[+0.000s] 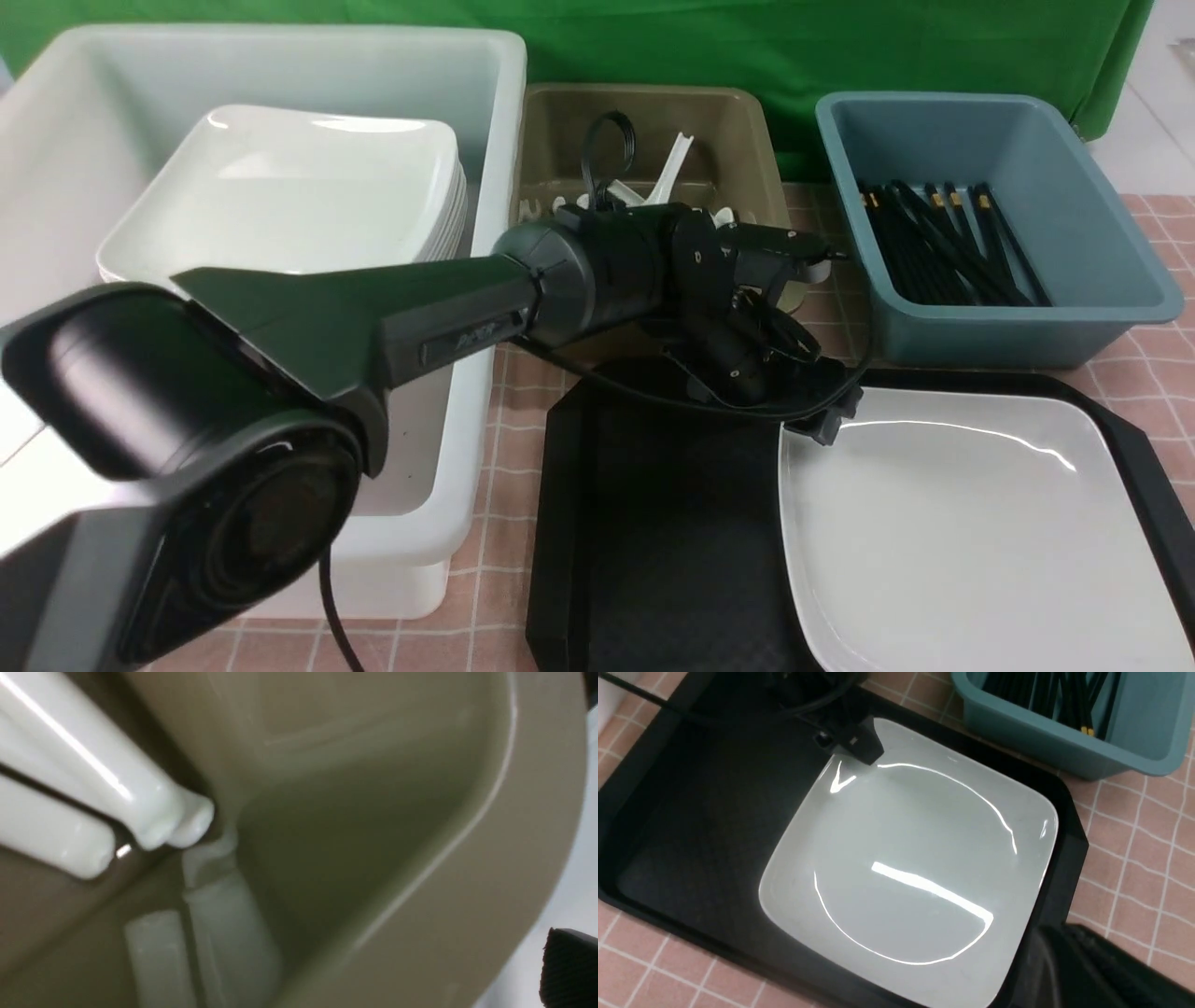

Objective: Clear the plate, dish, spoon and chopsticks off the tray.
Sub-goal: Use the left arm to grab a plate from the dinner plate

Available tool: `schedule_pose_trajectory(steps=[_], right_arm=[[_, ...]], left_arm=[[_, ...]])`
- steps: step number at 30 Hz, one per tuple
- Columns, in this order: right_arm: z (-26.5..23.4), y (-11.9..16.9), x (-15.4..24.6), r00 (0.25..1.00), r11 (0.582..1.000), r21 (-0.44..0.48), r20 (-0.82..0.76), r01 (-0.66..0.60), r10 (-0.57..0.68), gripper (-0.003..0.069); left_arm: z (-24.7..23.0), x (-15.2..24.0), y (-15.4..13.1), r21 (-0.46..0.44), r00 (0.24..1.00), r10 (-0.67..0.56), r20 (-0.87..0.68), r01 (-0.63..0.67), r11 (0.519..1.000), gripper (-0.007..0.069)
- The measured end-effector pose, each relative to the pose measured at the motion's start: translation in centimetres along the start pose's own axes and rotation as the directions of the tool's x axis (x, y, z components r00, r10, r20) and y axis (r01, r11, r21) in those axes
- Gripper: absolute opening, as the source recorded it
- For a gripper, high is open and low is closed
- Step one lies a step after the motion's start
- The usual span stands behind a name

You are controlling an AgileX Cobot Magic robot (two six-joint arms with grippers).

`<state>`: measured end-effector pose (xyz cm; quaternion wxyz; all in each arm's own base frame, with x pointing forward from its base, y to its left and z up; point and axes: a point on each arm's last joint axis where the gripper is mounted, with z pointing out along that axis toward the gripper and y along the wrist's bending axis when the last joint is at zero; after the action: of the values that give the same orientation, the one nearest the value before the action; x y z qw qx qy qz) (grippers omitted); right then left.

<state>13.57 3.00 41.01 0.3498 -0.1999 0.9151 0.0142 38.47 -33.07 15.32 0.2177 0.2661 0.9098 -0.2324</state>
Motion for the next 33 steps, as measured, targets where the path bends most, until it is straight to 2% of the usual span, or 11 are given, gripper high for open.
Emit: schedule_pose_trajectory(steps=[5, 14, 18, 22, 26, 30, 33], right_arm=[[0.0, 0.0, -0.2, 1.0, 1.0, 0.005, 0.019, 0.0, 0.0, 0.003], [0.0, 0.0, -0.2, 1.0, 1.0, 0.006, 0.023, 0.0, 0.0, 0.003], [0.0, 0.0, -0.2, 1.0, 1.0, 0.006, 0.023, 0.0, 0.0, 0.003], [0.0, 0.0, -0.2, 1.0, 1.0, 0.006, 0.023, 0.0, 0.0, 0.003], [0.0, -0.1, -0.2, 1.0, 1.0, 0.006, 0.024, 0.0, 0.0, 0.003], [0.0, -0.1, -0.2, 1.0, 1.0, 0.006, 0.025, 0.0, 0.0, 0.003], [0.0, -0.1, -0.2, 1.0, 1.0, 0.006, 0.025, 0.0, 0.0, 0.003]], left_arm=[[0.4, 0.0, -1.6, 0.005, 0.998, 0.055, 0.031, -0.056, 0.998, 0.0427], [1.7, 0.5, -1.5, -0.007, 0.997, 0.071, 0.027, -0.071, 0.997, 0.0272], [1.7, 0.4, -1.3, -0.002, 0.999, 0.036, 0.033, -0.036, 0.999, 0.0187], [1.4, 0.3, -1.4, 0.003, 1.0, 0.017, 0.025, -0.017, 1.0, 0.0177], [-0.4, 0.0, -2.0, 0.004, 0.998, 0.056, -0.009, -0.056, 0.998, 0.0142], [-6.2, -1.9, -4.1, -0.006, 0.988, 0.148, 0.042, -0.148, 0.989, 0.0058], [-9.9, -2.9, -5.1, -0.034, 0.974, 0.211, 0.086, -0.209, 0.977, 0.0031]])
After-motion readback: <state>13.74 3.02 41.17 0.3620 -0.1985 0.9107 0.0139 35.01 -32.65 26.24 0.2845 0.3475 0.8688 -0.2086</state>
